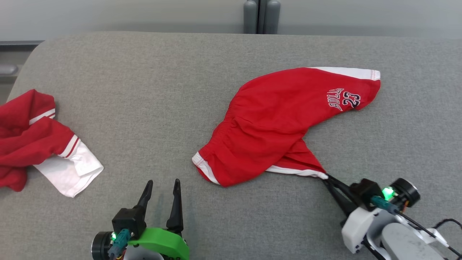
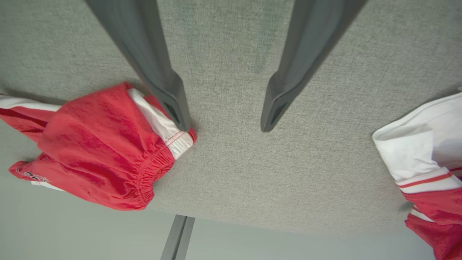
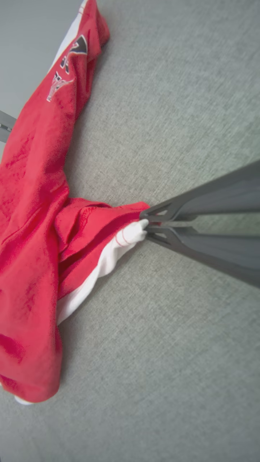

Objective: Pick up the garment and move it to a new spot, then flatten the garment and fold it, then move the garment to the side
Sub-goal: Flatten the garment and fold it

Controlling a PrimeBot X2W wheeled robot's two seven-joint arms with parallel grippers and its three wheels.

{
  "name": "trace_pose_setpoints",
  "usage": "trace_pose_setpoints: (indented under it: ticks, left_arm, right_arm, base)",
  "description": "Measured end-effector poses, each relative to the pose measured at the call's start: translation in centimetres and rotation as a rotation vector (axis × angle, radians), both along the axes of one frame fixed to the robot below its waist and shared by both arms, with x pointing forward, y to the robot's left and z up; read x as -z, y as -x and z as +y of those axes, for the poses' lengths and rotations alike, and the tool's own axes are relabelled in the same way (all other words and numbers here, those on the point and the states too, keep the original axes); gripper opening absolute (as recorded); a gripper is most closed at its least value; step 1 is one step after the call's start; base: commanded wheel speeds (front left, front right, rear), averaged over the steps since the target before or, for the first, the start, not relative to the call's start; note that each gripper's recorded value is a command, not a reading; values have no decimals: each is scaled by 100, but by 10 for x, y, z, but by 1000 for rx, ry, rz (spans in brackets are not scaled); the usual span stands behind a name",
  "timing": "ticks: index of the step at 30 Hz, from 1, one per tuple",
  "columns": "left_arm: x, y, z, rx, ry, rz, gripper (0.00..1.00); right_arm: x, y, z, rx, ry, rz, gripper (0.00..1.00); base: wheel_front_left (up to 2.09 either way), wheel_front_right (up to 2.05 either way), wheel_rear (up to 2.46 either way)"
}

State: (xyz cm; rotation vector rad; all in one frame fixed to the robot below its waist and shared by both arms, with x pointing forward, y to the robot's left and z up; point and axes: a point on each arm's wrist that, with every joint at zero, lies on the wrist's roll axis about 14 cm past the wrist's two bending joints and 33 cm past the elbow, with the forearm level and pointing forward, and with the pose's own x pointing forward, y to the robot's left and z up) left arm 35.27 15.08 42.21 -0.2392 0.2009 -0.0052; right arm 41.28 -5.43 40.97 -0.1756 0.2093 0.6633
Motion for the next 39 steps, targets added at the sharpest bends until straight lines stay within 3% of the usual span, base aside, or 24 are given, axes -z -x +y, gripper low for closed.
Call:
trace_pose_setpoints:
  ticks: [9, 10, 11, 12, 22, 34, 35, 36, 37, 38, 39]
  left_arm:
    - [-4, -10, -28, 98, 9, -19, 100]
    - [-4, -10, -32, 112, 9, -21, 100]
    - [-4, -11, -34, 121, 10, -21, 100]
    - [-4, -11, -38, 133, 10, -21, 100]
    - [0, -13, -82, 290, 45, -15, 100]
    - [21, -23, -124, 447, 106, 54, 100]
    - [24, -24, -125, 454, 105, 60, 91]
    - [27, -25, -126, 459, 101, 69, 45]
    - [30, -27, -127, 462, 96, 77, 8]
    - [32, -29, -126, 460, 90, 82, 0]
    - [34, -31, -125, 454, 81, 89, 0]
  right_arm:
    - [-14, -1, -103, 252, 82, -67, 0]
    - [-17, -1, -114, 283, 91, -77, 13]
    - [-19, 0, -123, 311, 95, -85, 44]
    - [-23, -1, -135, 352, 94, -97, 100]
    - [-70, -3, -173, 569, -8, -235, 100]
    - [-58, -9, -163, 587, -48, -205, 100]
    - [-57, -9, -163, 588, -47, -202, 100]
    - [-55, -9, -163, 590, -46, -198, 100]
    - [-54, -9, -164, 593, -45, -193, 100]
    - [-52, -10, -164, 594, -45, -190, 100]
    - [-51, -11, -164, 595, -45, -187, 100]
  base:
    - [0, 0, 0]
    - [0, 0, 0]
    - [0, 0, 0]
    - [0, 0, 0]
    - [0, 0, 0]
    - [0, 0, 0]
    - [0, 0, 0]
    - [0, 0, 0]
    - [0, 0, 0]
    - [0, 0, 0]
    - [0, 0, 0]
